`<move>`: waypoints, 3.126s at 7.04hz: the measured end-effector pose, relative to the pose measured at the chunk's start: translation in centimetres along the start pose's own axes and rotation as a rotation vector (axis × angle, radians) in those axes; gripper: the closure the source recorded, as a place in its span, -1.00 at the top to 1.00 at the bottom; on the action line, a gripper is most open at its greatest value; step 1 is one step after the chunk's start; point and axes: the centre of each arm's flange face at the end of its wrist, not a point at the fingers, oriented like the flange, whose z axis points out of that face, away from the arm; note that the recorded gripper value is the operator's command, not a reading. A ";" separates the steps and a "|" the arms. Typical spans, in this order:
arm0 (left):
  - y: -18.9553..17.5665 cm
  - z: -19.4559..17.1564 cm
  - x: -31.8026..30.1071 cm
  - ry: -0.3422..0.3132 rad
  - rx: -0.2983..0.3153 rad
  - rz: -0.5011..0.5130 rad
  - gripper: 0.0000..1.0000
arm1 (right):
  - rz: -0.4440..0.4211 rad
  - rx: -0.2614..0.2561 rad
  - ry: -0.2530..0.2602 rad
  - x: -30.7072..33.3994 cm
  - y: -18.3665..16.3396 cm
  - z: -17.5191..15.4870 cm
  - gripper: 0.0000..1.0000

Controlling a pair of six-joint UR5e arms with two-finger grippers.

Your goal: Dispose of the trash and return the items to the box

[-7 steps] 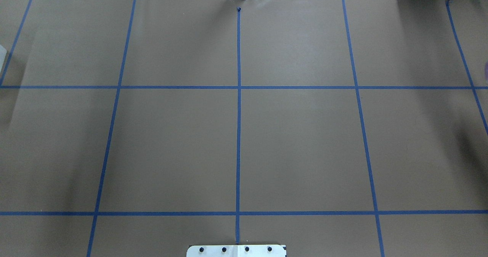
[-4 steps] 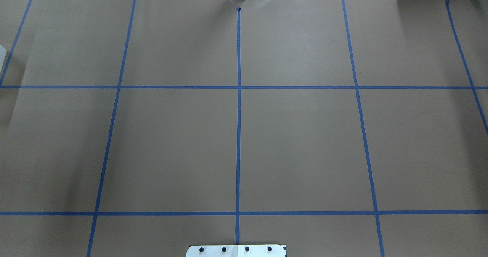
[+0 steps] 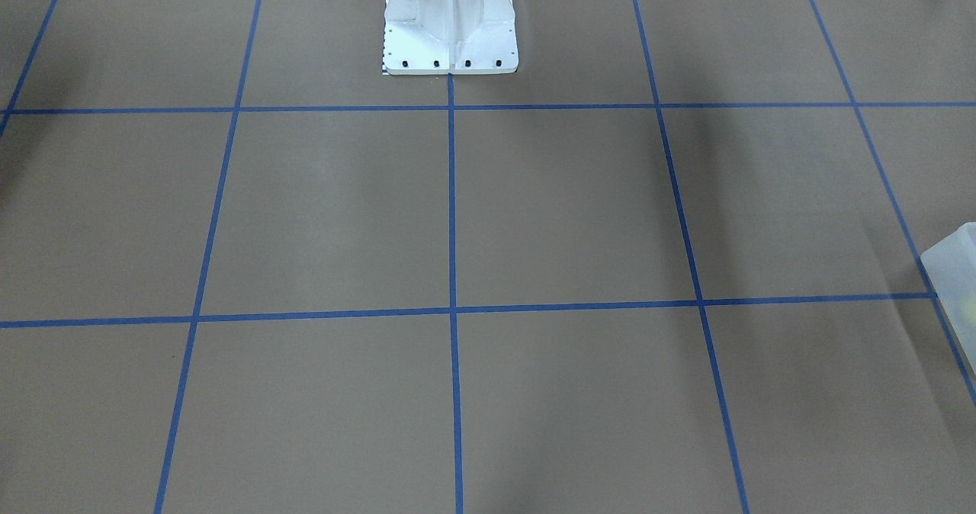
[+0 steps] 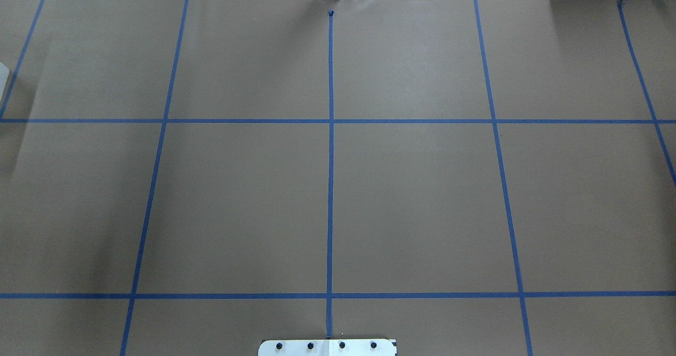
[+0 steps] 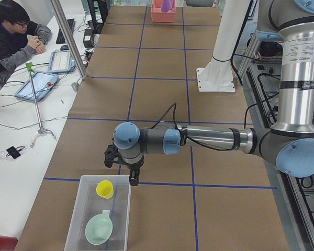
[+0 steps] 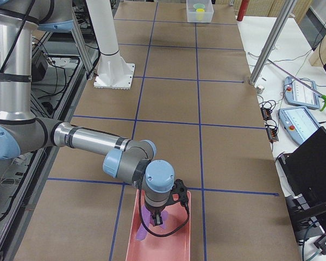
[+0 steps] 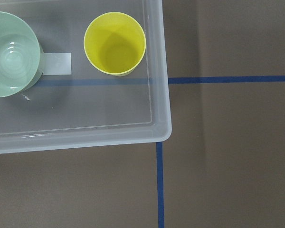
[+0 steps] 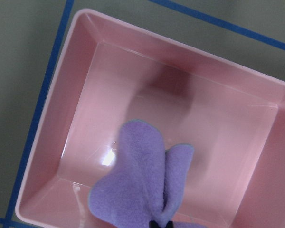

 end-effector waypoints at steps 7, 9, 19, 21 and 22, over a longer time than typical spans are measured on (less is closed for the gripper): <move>0.1 0.2 0.0 0.000 -0.004 0.000 0.97 | 0.109 0.120 -0.066 -1.3 -6.8 -2.6 1.00; 0.1 0.2 0.0 0.002 -0.004 0.000 0.97 | 0.189 0.135 -0.084 -6.2 -12.6 -4.4 1.00; 1.0 0.9 -0.8 0.004 -0.017 -0.006 0.97 | 0.214 0.192 -0.072 -14.8 -11.6 -1.9 1.00; 0.8 0.6 -0.6 0.002 -0.012 -0.002 0.97 | 0.197 0.210 -0.062 -14.3 -9.8 -0.9 1.00; 0.9 0.5 -0.5 0.000 -0.010 -0.001 0.97 | 0.190 0.209 -0.044 -14.1 -9.4 -0.7 1.00</move>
